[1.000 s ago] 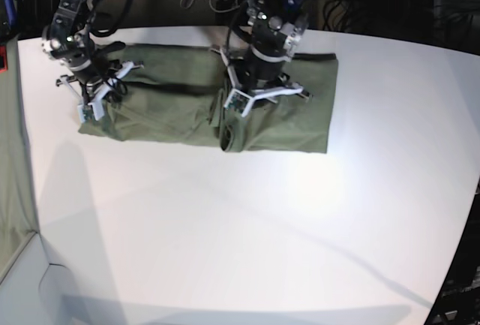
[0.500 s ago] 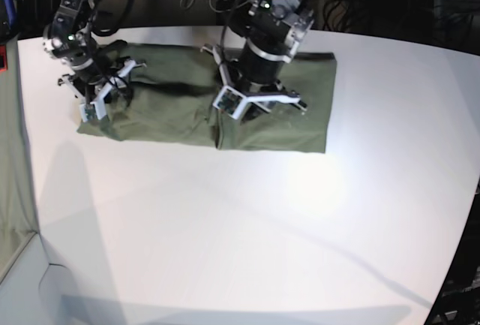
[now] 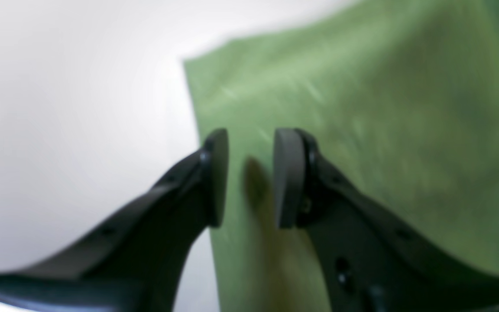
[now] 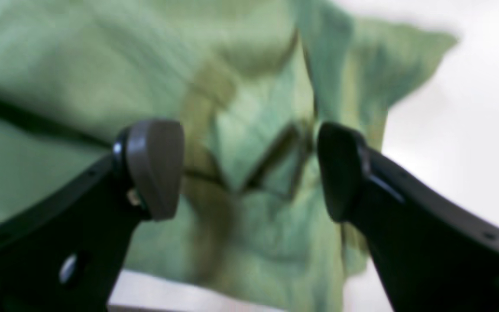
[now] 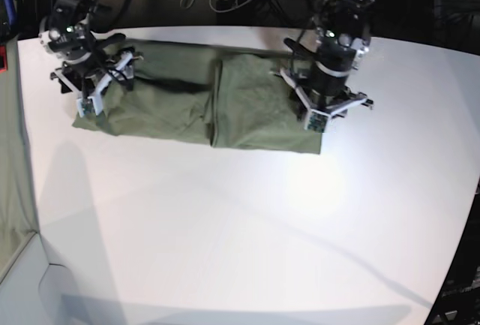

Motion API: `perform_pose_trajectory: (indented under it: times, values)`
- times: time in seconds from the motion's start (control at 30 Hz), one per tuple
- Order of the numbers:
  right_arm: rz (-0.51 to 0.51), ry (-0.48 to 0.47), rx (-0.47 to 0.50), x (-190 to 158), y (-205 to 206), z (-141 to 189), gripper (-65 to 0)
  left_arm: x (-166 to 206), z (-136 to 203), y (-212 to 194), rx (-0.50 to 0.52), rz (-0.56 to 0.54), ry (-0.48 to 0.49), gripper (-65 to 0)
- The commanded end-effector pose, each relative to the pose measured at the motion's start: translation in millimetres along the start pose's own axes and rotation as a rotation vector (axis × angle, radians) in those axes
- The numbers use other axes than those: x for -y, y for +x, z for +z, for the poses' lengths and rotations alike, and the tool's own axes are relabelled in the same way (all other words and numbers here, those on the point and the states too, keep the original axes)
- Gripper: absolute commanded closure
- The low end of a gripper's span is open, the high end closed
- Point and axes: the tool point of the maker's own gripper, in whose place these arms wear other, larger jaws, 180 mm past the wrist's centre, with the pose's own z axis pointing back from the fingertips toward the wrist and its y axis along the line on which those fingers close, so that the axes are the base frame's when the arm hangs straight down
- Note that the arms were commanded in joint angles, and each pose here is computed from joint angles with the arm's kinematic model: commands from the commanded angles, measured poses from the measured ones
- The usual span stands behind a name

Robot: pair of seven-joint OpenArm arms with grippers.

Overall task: Layout the t-shirt on the table in an organized manner, then fold the t-shirt properly
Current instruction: 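Lower the folded end onto the strip and release the left gripper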

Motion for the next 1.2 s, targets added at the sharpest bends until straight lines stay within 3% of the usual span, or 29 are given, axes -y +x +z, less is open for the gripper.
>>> perform_pose_trajectory:
  times: [0.0, 0.27, 0.53, 1.17]
  values:
    - [0.001, -0.002, 0.057, 2, 15, 3, -49.0, -12, 1, 8, 0.031, 0.029, 0.017, -17.6]
    - [0.006, -0.009, 0.066, 6, 19, 3, -49.0, -30, -4, 17, 0.052, 0.085, 0.002, -17.6]
    - [-0.05, -0.098, 0.097, 40, 28, 9, -49.0, -34, -31, -4, -0.024, 0.091, 0.01, -17.6]
    - [-0.105, -0.044, 0.02, 38, 6, -22, -49.0, -37, -46, -31, -0.107, 0.092, 0.019, -17.6]
